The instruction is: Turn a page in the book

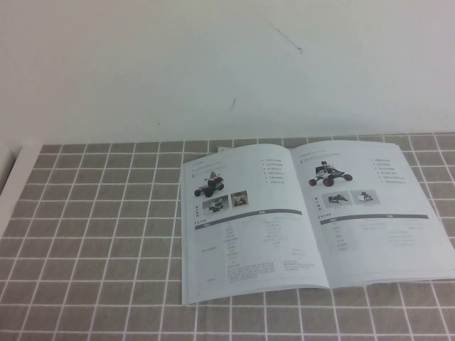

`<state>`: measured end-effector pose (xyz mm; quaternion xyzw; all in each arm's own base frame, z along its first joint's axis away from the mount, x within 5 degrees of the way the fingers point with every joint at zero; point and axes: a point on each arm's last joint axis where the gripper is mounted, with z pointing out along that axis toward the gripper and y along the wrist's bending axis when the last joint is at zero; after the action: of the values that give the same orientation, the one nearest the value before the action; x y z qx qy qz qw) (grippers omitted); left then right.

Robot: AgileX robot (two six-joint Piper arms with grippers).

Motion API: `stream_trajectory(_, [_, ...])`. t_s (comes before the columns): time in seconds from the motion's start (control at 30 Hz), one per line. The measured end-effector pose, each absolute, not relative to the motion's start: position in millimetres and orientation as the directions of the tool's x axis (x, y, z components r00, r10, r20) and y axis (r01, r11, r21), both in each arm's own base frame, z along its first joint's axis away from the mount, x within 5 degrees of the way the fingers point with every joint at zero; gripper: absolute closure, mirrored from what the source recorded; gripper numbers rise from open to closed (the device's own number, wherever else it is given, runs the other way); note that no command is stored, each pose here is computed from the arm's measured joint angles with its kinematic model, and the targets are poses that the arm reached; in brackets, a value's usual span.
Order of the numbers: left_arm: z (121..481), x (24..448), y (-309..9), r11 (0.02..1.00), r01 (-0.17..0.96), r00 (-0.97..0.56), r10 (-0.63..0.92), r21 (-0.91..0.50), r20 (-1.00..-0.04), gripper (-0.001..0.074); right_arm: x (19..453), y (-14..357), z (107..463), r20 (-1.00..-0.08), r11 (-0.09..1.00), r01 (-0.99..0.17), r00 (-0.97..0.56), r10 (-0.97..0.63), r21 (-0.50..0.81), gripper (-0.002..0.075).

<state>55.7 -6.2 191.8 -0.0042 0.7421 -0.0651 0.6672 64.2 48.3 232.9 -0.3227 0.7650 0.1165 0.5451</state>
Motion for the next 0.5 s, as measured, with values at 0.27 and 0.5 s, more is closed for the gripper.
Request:
stream_trajectory(0.27, [181.1,54.4,-3.4,0.995,0.04,-0.207,-0.084,-0.094,-0.975,0.0738,64.1,48.4,232.8,-0.909,0.764,-0.622,-0.198,-0.367,-0.173,0.0727])
stream_trajectory(0.5, [175.9,52.8,-3.3,0.995,0.037,-0.273,-0.076,-0.09,-0.959,0.0738,64.0,48.5,232.7,-0.909,0.763,-0.623,-0.198,-0.367,-0.172,0.0727])
